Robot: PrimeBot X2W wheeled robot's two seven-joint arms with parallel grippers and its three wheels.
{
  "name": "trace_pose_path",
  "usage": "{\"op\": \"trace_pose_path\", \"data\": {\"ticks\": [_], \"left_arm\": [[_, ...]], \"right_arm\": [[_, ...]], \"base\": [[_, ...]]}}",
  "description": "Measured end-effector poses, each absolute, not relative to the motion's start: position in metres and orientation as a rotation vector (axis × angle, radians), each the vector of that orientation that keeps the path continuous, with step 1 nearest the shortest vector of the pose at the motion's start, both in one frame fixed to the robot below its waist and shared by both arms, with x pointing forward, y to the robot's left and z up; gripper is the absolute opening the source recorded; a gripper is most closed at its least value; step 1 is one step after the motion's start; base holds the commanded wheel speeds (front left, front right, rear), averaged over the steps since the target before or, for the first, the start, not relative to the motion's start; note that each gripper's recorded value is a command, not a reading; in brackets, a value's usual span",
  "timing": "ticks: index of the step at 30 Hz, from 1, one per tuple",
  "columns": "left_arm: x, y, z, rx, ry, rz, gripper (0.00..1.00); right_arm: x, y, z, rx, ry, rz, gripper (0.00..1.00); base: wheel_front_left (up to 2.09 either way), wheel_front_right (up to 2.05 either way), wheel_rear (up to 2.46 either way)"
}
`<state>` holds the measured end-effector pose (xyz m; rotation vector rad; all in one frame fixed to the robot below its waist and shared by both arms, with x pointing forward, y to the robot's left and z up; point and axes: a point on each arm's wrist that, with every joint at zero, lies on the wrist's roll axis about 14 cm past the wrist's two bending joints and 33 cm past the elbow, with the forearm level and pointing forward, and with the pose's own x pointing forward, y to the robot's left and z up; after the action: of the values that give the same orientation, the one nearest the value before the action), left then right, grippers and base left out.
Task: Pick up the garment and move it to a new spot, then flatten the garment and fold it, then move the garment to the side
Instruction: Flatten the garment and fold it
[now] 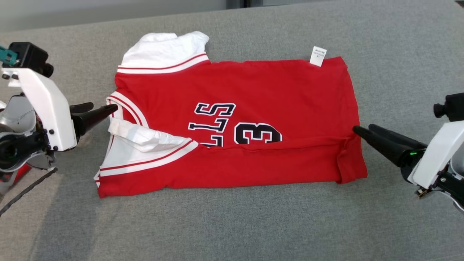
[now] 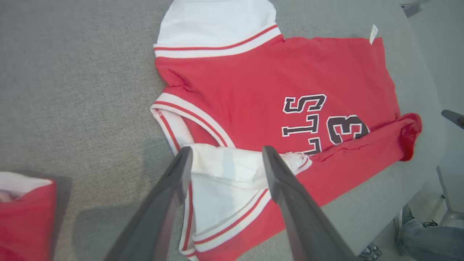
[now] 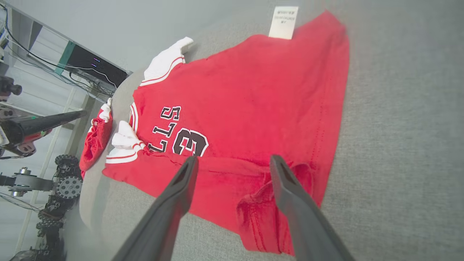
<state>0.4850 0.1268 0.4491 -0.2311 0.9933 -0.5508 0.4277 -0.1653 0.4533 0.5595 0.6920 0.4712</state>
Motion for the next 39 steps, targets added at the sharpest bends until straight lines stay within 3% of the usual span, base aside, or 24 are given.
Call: {"op": "trace_pose_path", "data": {"ticks": [13,20,27,39], "left_arm": [[0.472,0.146,0.498,-0.304,0.518,-0.420,1.00],[0.452,0.156,0.501,-0.329,0.315,-0.277,1.00],[0.428,0.160,0.488,-0.362,0.223,-0.158,1.00],[0.404,0.163,0.438,-0.301,0.298,-0.053,1.00]], "right_arm": [[0.423,-0.208,0.484,0.439,0.343,0.338,1.00],[0.415,-0.204,0.476,0.420,0.293,0.322,1.00],[0.392,-0.190,0.450,0.434,0.308,0.302,1.00],[0.364,-0.172,0.408,0.351,0.399,0.307,1.00]], "base": [[0.00,0.00,0.00],[0.00,0.00,0.00],[0.00,0.00,0.00],[0.00,0.00,0.00]]}}
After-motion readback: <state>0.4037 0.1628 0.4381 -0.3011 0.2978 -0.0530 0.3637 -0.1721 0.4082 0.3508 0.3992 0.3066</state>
